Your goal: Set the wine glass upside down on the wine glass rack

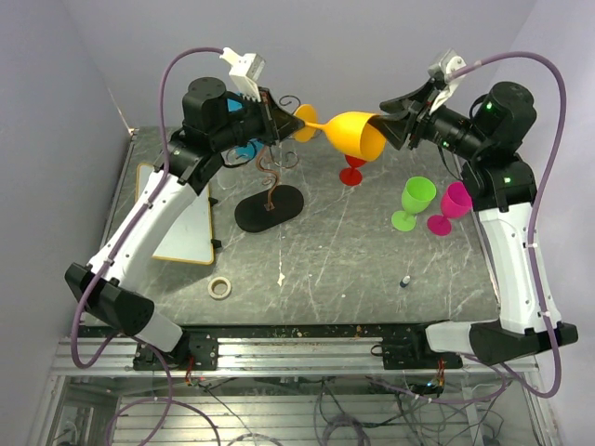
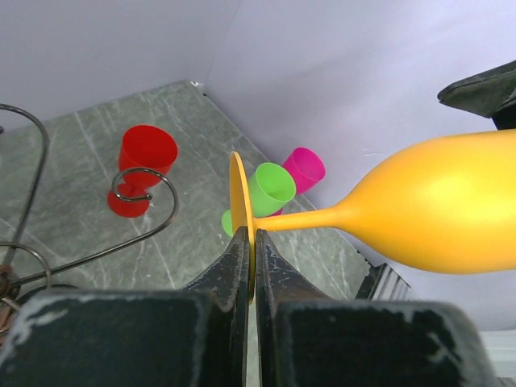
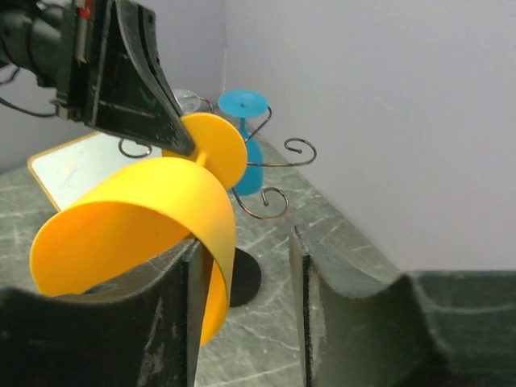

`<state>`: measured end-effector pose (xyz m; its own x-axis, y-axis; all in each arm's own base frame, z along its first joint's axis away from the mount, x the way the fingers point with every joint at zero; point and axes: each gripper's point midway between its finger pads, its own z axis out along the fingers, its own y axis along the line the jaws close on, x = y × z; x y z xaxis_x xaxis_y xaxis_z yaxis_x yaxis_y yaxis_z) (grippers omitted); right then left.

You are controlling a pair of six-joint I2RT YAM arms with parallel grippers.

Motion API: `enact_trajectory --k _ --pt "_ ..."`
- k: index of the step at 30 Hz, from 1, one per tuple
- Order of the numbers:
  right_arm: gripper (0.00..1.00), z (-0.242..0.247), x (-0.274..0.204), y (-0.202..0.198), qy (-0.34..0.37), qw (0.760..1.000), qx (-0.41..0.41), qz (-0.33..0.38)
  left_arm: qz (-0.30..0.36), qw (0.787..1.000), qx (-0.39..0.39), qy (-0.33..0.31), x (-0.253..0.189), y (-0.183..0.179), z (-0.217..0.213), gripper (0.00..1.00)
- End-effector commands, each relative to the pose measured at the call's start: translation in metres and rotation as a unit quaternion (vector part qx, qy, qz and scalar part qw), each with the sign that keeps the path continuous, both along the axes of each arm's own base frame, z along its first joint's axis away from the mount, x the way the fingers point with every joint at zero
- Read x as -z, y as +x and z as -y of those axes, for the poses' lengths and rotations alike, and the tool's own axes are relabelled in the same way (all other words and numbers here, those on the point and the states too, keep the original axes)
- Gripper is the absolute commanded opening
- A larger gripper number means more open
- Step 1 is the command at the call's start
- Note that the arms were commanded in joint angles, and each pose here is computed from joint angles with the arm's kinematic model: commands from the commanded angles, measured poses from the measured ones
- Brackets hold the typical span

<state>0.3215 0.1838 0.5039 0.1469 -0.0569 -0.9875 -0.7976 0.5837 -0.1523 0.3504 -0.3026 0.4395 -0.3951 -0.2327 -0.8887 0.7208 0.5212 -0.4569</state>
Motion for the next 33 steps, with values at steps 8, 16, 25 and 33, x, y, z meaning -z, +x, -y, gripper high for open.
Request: enact_trajectory --k 8,16,25,33 --pt "0.71 0.038 0.017 0.005 -0.053 0.991 0.115 0.036 0.072 0.99 -0.118 -0.004 -0.044 0.032 -0.082 0.07" --pt "0.71 0.061 0.052 0.014 -0.097 0.979 0.175 0.036 0.129 0.956 -0.262 0.025 -0.067 0.08 -0.164 0.07" --pt "0.71 0.052 0.149 0.008 -0.174 0.977 0.112 -0.04 0.198 0.9 -0.373 0.109 -0.095 0.123 -0.212 0.07" --pt "0.71 0.04 0.212 -0.013 -0.191 0.978 0.047 -0.067 0.243 0.851 -0.432 0.176 -0.11 0.157 -0.235 0.07"
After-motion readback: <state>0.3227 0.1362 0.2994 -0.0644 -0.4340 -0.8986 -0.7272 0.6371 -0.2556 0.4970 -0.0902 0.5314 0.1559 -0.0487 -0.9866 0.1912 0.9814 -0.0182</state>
